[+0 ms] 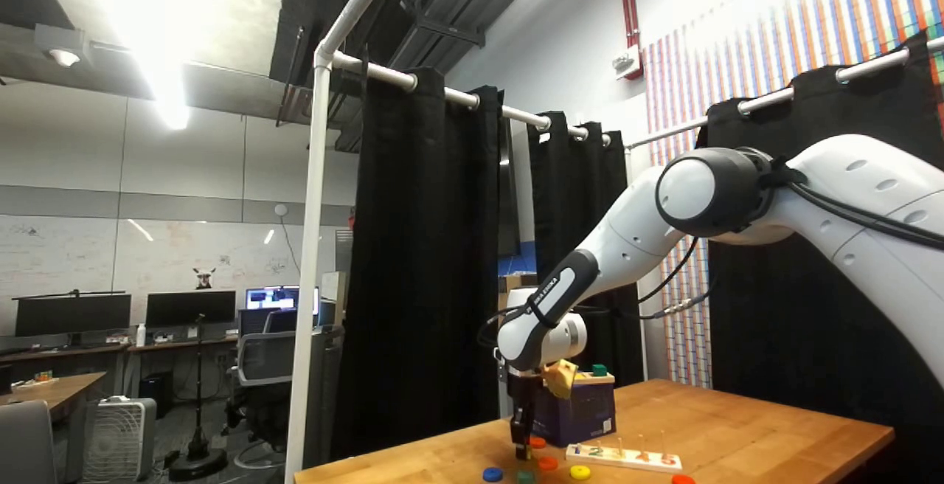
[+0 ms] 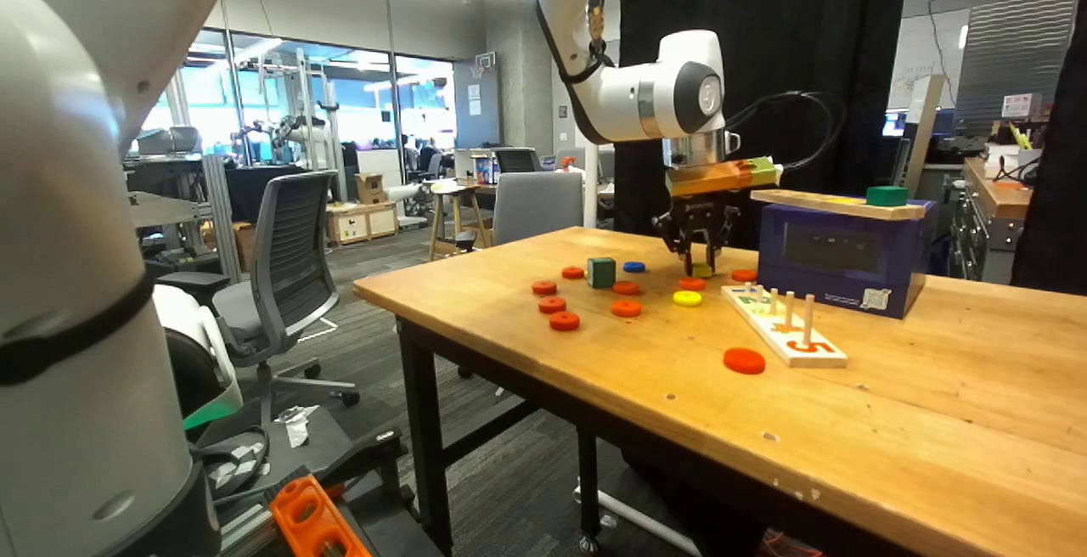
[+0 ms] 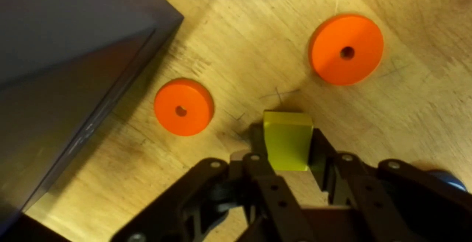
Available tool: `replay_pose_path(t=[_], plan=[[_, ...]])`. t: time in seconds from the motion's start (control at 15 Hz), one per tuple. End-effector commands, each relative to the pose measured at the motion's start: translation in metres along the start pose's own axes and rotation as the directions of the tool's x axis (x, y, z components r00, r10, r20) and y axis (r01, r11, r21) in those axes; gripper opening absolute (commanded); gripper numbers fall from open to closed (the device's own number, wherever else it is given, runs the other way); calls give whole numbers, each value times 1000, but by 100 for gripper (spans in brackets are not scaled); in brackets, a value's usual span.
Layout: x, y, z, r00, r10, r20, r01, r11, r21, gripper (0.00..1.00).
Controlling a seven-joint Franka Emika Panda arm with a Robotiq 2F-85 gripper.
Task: Put the yellow square on the wooden board
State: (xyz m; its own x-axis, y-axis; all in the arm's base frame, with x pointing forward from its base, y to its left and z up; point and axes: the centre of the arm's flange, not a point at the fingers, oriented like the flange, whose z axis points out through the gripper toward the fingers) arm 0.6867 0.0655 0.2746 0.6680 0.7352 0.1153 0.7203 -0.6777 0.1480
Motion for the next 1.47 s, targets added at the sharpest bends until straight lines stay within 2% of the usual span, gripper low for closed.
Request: replay_pose_path(t=[0.0,0.27,0.6,0.87,0.93,1.13,1.4], plan=[[5,11,-11,999,6,-39,-5,1000,9,10],[6,8,-52,998,30,-57,-30,1000,4,9],[16,-5,-136,993,76,-95,-75,997,15,9],[14,-4,-198,979,188,-85,-182,981,67,9],[11,-4,-209,971,228,-77,-222,972,83,9],[4,7,-219,920,392,-28,-386,915,119,9],[1,25,-208,819,572,40,-572,810,128,9]])
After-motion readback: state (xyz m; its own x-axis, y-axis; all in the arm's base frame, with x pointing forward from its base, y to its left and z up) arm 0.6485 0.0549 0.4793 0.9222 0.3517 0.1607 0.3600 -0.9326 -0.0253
